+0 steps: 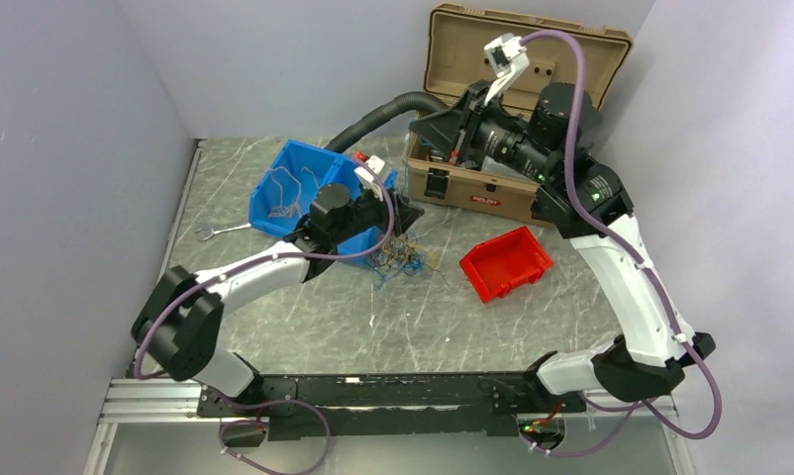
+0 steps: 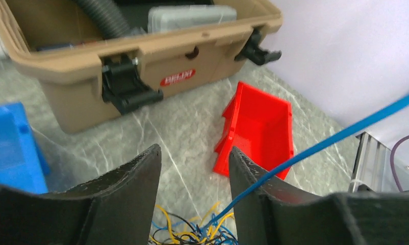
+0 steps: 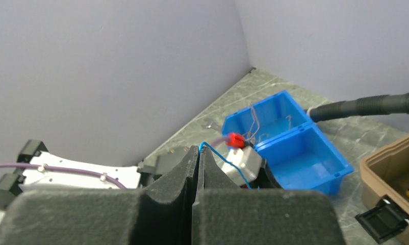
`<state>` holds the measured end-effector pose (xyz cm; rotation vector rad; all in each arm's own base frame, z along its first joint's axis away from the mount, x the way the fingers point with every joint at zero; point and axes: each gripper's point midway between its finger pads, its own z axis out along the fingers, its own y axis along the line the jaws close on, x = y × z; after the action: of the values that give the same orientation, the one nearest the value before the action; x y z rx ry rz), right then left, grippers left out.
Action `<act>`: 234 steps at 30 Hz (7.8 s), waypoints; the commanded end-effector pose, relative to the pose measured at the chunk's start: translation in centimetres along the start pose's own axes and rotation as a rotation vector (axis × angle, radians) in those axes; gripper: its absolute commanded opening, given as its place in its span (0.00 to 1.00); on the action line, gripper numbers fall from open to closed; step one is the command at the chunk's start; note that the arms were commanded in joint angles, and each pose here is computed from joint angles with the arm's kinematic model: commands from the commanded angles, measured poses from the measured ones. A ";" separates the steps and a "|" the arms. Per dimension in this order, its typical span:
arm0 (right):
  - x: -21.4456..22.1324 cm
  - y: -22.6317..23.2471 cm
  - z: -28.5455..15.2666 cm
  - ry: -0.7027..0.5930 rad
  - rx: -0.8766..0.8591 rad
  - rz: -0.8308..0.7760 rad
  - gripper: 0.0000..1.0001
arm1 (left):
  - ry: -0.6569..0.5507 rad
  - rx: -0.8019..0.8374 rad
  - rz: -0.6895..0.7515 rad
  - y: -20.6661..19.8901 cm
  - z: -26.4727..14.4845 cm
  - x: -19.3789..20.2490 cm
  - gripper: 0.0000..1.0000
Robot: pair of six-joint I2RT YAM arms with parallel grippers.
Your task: Untangle the cables
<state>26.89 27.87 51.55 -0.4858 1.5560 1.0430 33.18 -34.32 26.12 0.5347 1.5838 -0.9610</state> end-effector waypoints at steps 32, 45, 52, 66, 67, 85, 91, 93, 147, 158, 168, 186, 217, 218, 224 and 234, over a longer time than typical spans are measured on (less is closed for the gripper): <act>0.7 -12.4 -12.9 -0.202 0.831 -0.137 0.00 | 0.240 -0.265 -0.068 0.2 -15.3 6.8 0.52; 6.9 -17.8 -17.1 -0.105 1.108 -0.139 0.00 | 0.234 -0.221 -0.096 -0.8 -15.6 7.1 0.54; 2.4 -16.3 -18.7 -0.205 1.110 -0.158 0.00 | 0.230 -0.205 -0.100 -1.1 -15.2 6.7 0.54; -2.2 -13.1 -20.4 -0.316 1.041 -0.153 0.00 | 0.240 -0.200 -0.099 -1.0 -14.8 7.0 0.54; -1.8 -13.2 -20.4 -0.307 1.041 -0.148 0.00 | 0.240 -0.200 -0.100 -1.0 -14.8 7.0 0.54; 13.1 -20.5 -21.4 -0.025 1.304 -0.038 0.00 | 0.267 -0.177 -0.099 -1.1 -13.9 7.7 0.54; 16.0 -22.1 -19.6 0.046 1.276 0.004 0.00 | 0.243 -0.178 -0.085 -0.7 -13.7 8.0 0.55; 17.1 -22.4 -18.5 0.070 1.236 0.036 0.00 | 0.231 -0.175 -0.076 -0.6 -13.6 8.1 0.58; 32.3 -30.9 -17.8 0.191 1.164 0.662 0.00 | 0.063 -0.156 0.091 1.1 -13.8 9.7 0.67; 34.2 -32.6 -18.9 0.237 1.310 0.675 0.39 | 0.099 -0.133 0.081 0.9 -13.2 10.5 0.78; 25.9 -26.7 -16.4 0.183 1.085 0.330 0.72 | 0.125 -0.046 0.075 -0.4 -12.5 11.3 0.96; 31.6 -18.3 -9.6 0.435 0.599 0.230 0.71 | 0.304 0.042 0.015 -1.2 -10.1 14.8 0.93; 37.2 -26.8 -17.6 0.375 1.401 0.392 0.71 | 0.439 0.036 -0.026 -0.8 -9.4 17.0 0.91; 36.9 -26.8 -18.0 0.367 1.421 0.389 0.71 | 0.437 0.034 -0.026 -0.8 -9.4 17.0 0.91; 34.9 -26.5 -17.4 0.354 1.402 0.340 0.72 | 0.436 0.042 -0.026 -0.9 -9.4 16.9 0.91; 33.4 -20.8 -8.9 0.362 0.758 0.270 0.78 | 0.483 0.030 -0.033 -0.6 -9.2 17.7 0.91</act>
<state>28.38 13.17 10.19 0.3060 2.3182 0.2382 22.39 -28.94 8.37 0.7797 2.0381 -0.9074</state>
